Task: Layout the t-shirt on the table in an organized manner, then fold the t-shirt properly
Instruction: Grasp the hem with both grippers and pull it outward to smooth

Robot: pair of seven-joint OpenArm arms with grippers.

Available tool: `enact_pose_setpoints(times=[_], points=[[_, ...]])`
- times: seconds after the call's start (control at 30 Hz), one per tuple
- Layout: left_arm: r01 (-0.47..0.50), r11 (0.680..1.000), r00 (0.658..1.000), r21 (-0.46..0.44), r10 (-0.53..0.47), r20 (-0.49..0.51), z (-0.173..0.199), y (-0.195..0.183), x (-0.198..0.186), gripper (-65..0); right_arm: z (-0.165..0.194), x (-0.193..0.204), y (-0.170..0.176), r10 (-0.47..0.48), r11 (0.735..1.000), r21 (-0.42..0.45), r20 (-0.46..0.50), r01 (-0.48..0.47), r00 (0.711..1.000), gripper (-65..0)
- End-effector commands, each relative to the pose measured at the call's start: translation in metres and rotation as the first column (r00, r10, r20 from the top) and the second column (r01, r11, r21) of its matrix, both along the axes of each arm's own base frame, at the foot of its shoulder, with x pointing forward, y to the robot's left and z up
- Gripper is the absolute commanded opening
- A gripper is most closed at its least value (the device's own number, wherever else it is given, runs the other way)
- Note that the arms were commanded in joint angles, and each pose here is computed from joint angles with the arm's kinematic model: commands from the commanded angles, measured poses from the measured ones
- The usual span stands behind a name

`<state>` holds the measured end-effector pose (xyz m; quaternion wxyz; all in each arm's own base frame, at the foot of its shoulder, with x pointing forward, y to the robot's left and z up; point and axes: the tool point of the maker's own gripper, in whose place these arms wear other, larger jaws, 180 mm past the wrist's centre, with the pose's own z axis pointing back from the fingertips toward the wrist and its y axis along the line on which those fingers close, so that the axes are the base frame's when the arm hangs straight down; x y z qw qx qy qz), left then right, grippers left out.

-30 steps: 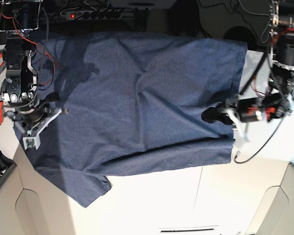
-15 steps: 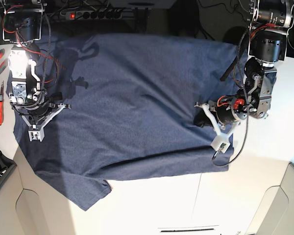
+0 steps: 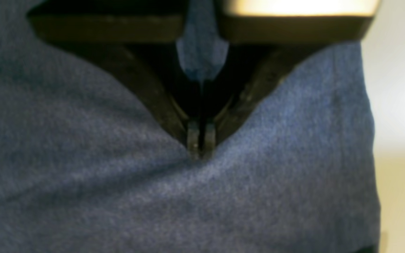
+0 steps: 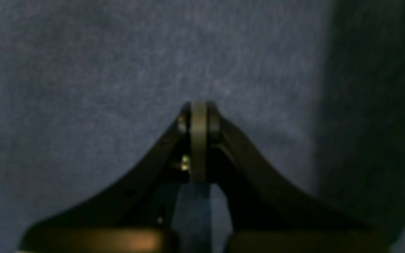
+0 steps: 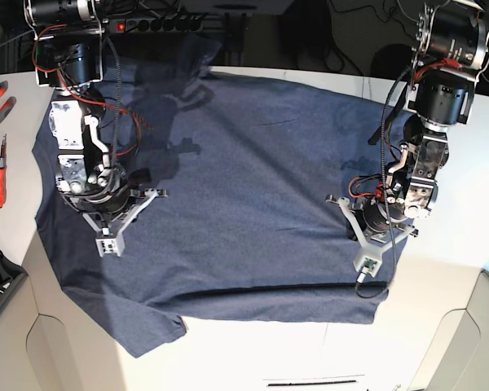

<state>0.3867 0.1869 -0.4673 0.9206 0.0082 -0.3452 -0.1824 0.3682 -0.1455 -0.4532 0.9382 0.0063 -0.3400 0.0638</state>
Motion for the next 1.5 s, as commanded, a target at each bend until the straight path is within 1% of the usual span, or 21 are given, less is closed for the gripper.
enact_pose_setpoints(times=[0.0, 0.13, 0.3, 0.33, 0.43, 0.47, 0.53, 0.6, 0.67, 0.77, 0.93, 1.07, 1.17, 1.27, 1.47], points=[[-0.030, 0.997, 0.998, 0.065, 0.033, -0.054, -0.006, 0.020, -0.004, -65.0, 0.017, 0.017, -0.005, 0.007, 1.000, -0.026, 0.072, -0.005, 0.997, -65.0], [-0.046, 0.997, 0.997, 0.066, 0.051, -0.064, -0.009, 0.027, -0.001, -65.0, 0.021, 0.026, -0.006, 0.032, 0.997, -0.074, 0.081, -0.026, 0.996, -65.0], [-0.047, 0.997, 0.997, 0.058, 0.051, -0.061, -0.010, 0.025, 0.000, -65.0, 0.024, 0.049, -0.023, -0.002, 0.994, -0.105, 0.065, 0.009, 0.998, -65.0], [-0.046, 0.998, 0.997, 0.053, 0.048, -0.052, -0.010, 0.023, 0.002, -65.0, 0.024, 0.050, -0.026, -0.007, 0.994, -0.111, 0.046, 0.012, 0.999, -65.0], [-0.044, 0.998, 0.998, 0.047, 0.046, -0.045, -0.009, 0.021, 0.003, -65.0, 0.022, 0.032, -0.031, -0.020, 0.990, -0.140, -0.097, 0.006, 0.995, -65.0], [-0.043, 0.998, 0.998, 0.045, 0.045, -0.046, -0.009, 0.019, 0.003, -65.0, 0.024, 0.025, -0.031, -0.024, 0.989, -0.148, -0.122, 0.005, 0.992, -65.0], [-0.042, 0.998, 0.998, 0.043, 0.044, -0.050, -0.011, 0.018, 0.001, -65.0, 0.033, 0.016, -0.032, -0.018, 0.982, -0.187, -0.095, 0.000, 0.995, -65.0], [-0.042, 0.998, 0.997, 0.043, 0.044, -0.056, -0.013, 0.018, -0.002, -65.0, 0.042, 0.008, -0.035, -0.028, 0.975, -0.221, -0.050, 0.016, 0.998, -65.0], [-0.042, 0.998, 0.997, 0.044, 0.044, -0.059, -0.014, 0.018, -0.003, -65.0, 0.047, 0.000, -0.037, -0.035, 0.970, -0.241, -0.026, 0.028, 0.999, -65.0], [-0.041, 0.998, 0.997, 0.044, 0.044, -0.064, -0.016, 0.018, -0.005, -65.0, 0.039, -0.012, -0.036, -0.035, 0.971, -0.240, -0.050, 0.022, 0.998, -65.0], [-0.044, 0.999, 0.997, 0.026, 0.046, -0.063, -0.016, 0.013, -0.005, -65.0, 0.010, -0.029, -0.040, -0.043, 0.970, -0.242, -0.128, 0.010, 0.991, -65.0], [-0.042, 0.999, 0.997, 0.016, 0.043, -0.064, -0.016, 0.011, -0.005, -65.0, -0.006, -0.030, -0.041, -0.034, 0.972, -0.235, -0.129, 0.003, 0.991, -65.0], [-0.040, 0.999, 0.997, 0.016, 0.041, -0.065, -0.016, 0.011, -0.005, -65.0, -0.016, -0.032, -0.043, -0.037, 0.972, -0.234, -0.152, 0.000, 0.988, -65.0], [-0.040, 0.999, 0.997, 0.015, 0.041, -0.064, -0.016, 0.011, -0.005, -65.0, -0.021, -0.025, -0.046, -0.046, 0.972, -0.236, -0.170, 0.005, 0.984, -65.0], [-0.045, 0.999, 0.997, 0.005, 0.046, -0.063, -0.016, 0.010, -0.004, -65.0, -0.003, 0.016, -0.049, -0.053, 0.972, -0.233, -0.118, 0.024, 0.992, -65.0]])
